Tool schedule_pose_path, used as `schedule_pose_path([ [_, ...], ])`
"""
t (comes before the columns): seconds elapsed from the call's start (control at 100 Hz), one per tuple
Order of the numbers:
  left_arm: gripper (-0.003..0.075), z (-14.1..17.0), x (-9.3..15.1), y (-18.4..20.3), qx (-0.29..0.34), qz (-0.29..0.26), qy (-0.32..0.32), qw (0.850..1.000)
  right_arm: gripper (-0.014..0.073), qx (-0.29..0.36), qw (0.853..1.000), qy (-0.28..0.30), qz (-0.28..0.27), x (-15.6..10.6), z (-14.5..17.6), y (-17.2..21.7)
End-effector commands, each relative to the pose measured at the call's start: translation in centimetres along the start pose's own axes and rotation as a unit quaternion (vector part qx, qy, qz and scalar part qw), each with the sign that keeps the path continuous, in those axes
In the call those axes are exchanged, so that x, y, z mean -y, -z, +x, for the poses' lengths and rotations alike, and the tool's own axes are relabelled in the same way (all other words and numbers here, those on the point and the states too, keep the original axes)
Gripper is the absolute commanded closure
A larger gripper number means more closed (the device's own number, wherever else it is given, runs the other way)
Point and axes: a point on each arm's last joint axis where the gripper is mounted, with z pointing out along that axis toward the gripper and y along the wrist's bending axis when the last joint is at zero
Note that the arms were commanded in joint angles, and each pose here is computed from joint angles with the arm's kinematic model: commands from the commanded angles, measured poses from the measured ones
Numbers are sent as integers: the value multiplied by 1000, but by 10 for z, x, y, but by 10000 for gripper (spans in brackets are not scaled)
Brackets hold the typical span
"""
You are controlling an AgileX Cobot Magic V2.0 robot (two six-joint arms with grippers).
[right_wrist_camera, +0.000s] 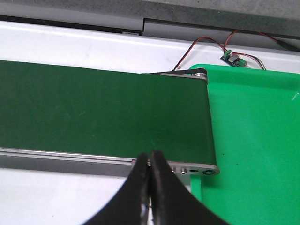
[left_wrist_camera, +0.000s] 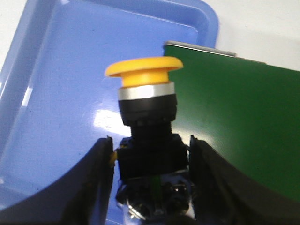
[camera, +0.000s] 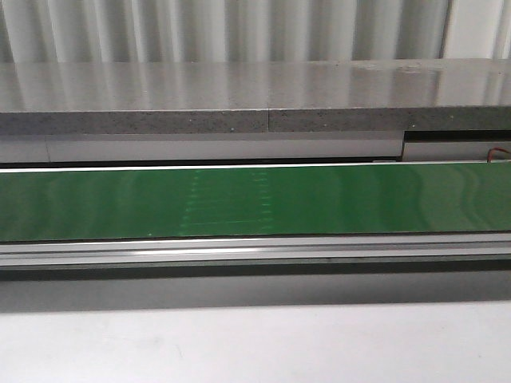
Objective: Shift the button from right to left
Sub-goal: 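Lift the button with the left gripper and carry it over the blue tray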
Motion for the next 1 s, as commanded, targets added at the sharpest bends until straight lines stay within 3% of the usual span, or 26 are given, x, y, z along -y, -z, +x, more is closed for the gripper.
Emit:
schedule_pose_path([
  [0.0, 740, -13, -20, -2, 46, -4, 40, 998, 662, 47, 999, -2, 10, 2, -13, 5],
  [0.21, 740, -17, -43, -56, 2, -21, 71, 997, 662, 47, 999, -2, 10, 2, -13, 5],
  [0.48, 740, -25, -48, -109, -45, -16, 76, 996, 662, 47, 999, -2, 10, 2, -13, 5],
  [0.8, 739, -30, -42, -126, -23, 4, 59, 998, 662, 47, 999, -2, 10, 2, -13, 5],
  [0.99, 739, -24, -39, -141, -54, 21, 55, 997, 662, 47, 999, -2, 10, 2, -13, 5],
])
